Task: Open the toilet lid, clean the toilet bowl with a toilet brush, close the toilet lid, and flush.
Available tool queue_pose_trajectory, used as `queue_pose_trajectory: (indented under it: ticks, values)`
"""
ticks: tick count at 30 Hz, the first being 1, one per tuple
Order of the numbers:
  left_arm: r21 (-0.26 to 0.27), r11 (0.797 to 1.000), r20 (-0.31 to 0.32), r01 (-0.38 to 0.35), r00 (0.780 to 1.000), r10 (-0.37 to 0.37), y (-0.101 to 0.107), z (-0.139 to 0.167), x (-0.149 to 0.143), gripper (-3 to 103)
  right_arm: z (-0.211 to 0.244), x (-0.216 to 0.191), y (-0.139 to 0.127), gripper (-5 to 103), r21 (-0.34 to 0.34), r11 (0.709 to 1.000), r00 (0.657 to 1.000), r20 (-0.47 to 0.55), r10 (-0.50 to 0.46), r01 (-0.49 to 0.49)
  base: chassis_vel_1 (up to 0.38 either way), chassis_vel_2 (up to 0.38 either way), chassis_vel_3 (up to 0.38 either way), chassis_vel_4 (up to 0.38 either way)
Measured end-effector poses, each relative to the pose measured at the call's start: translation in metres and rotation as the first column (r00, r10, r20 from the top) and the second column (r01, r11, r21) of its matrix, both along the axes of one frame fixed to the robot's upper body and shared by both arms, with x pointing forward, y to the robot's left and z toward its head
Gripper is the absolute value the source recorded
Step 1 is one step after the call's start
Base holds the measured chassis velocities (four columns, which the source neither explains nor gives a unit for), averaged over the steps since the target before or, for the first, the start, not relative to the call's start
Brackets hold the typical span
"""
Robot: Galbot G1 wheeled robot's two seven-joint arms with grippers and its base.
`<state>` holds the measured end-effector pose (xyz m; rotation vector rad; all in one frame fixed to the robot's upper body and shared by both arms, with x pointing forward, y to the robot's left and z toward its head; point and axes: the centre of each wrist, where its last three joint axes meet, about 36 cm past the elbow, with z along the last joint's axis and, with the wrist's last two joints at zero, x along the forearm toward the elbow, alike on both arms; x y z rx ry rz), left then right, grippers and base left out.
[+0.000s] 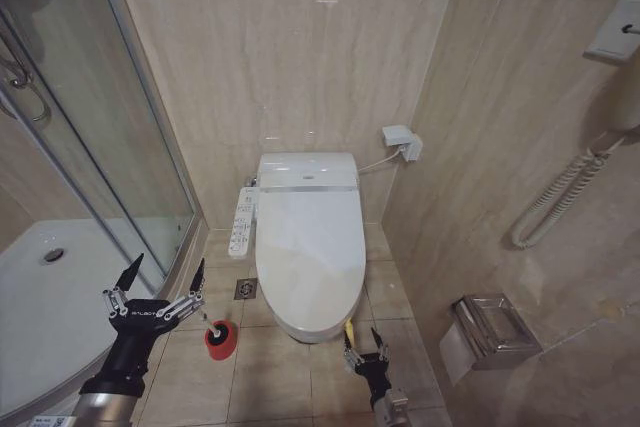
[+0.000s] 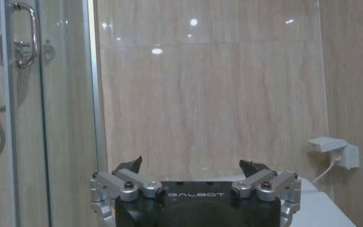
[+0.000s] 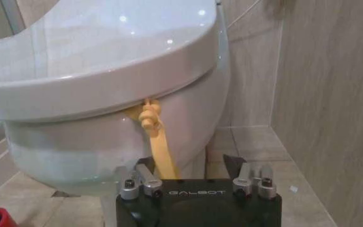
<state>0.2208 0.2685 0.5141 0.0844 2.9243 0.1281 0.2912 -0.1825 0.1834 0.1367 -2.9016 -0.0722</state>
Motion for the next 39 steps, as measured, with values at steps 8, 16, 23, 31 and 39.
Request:
queue_pose_trajectory:
  ticks: [8,16,23,31,39]
  values:
    - [0.0,1.0,0.0,0.0,1.0,0.0,0.0,0.0,0.0,100,0.0,-0.001,0.003,67,0.001,1.0,1.0,-0.001,0.007,-0.007,0.0,0.0,0.0,0.0]
    - [0.0,1.0,0.0,0.0,1.0,0.0,0.0,0.0,0.0,100,0.004,0.0,0.003,40,0.003,1.0,1.0,0.01,-0.004,0.004,0.0,0.0,0.0,0.0]
    - [0.0,1.0,0.0,0.0,1.0,0.0,0.0,0.0,0.0,100,0.027,0.0,-0.011,13,0.019,0.999,0.999,0.036,-0.028,0.027,0.0,0.0,0.0,0.0]
    - [0.0,1.0,0.0,0.0,1.0,0.0,0.0,0.0,0.0,100,0.092,0.003,-0.041,0,0.108,0.992,0.988,0.13,-0.083,0.069,0.0,0.0,0.0,0.0]
    - [0.0,1.0,0.0,0.0,1.0,0.0,0.0,0.0,0.0,100,0.197,-0.019,-0.072,0,0.239,0.967,0.951,0.268,-0.153,0.089,0.0,0.0,0.0,0.0]
